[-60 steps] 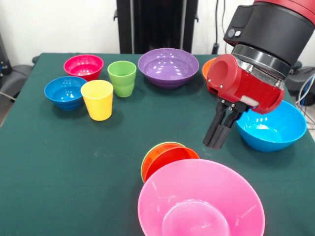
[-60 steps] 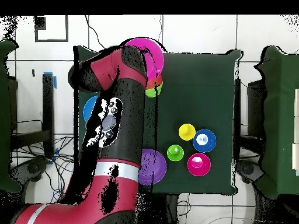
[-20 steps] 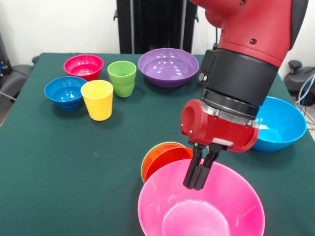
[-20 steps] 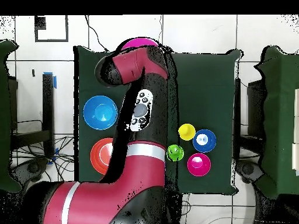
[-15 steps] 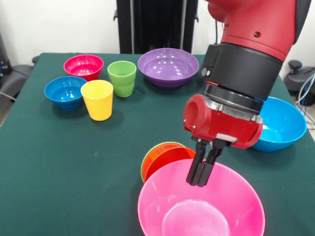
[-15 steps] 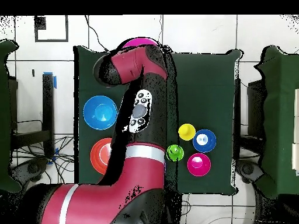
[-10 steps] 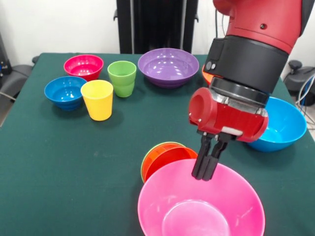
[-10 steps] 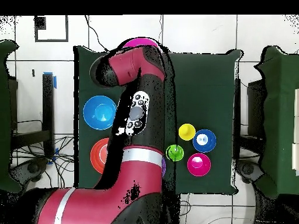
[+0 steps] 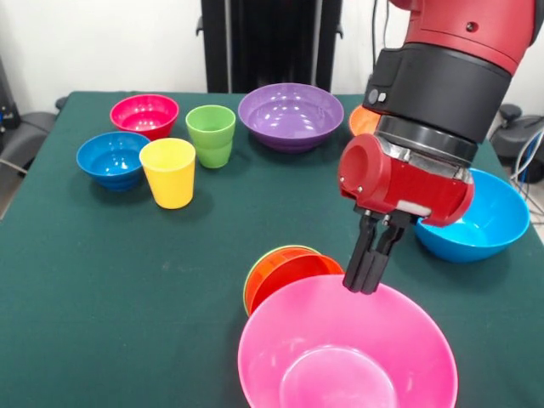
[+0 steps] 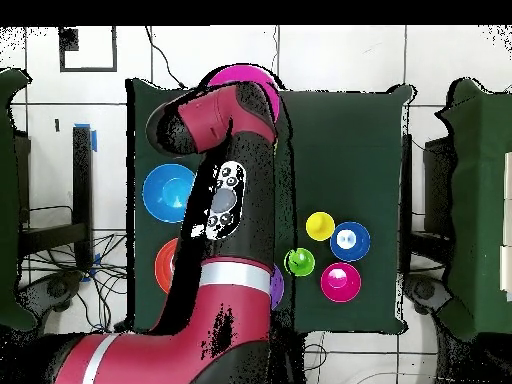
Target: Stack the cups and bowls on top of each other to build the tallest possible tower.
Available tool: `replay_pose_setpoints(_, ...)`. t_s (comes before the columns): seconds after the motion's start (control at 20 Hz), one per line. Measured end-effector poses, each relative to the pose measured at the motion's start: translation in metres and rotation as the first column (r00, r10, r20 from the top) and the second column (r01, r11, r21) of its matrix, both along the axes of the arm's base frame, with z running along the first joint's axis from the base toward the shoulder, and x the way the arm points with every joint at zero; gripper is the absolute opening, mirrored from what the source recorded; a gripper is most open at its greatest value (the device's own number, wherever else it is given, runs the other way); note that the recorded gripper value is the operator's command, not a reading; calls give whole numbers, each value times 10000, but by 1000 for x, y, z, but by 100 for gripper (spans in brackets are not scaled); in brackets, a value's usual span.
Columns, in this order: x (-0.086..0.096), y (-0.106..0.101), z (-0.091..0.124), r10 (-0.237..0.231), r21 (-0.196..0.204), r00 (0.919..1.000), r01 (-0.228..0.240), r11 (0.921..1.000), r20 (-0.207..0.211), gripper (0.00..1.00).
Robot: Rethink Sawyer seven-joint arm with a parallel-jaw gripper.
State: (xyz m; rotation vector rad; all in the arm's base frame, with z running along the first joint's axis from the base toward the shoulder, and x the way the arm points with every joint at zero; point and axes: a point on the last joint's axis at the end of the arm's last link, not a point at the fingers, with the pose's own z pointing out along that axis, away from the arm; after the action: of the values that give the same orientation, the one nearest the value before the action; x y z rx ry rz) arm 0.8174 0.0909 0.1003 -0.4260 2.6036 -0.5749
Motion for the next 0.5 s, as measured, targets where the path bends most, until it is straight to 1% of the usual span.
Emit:
replay_pose_setpoints(0.35,-14,-6,-7,93,-247,9995,-100,9996,-292,0)
replay_pose_setpoints(0.5,-18,-13,-9,95,-340,9992,-108,9994,-380,0)
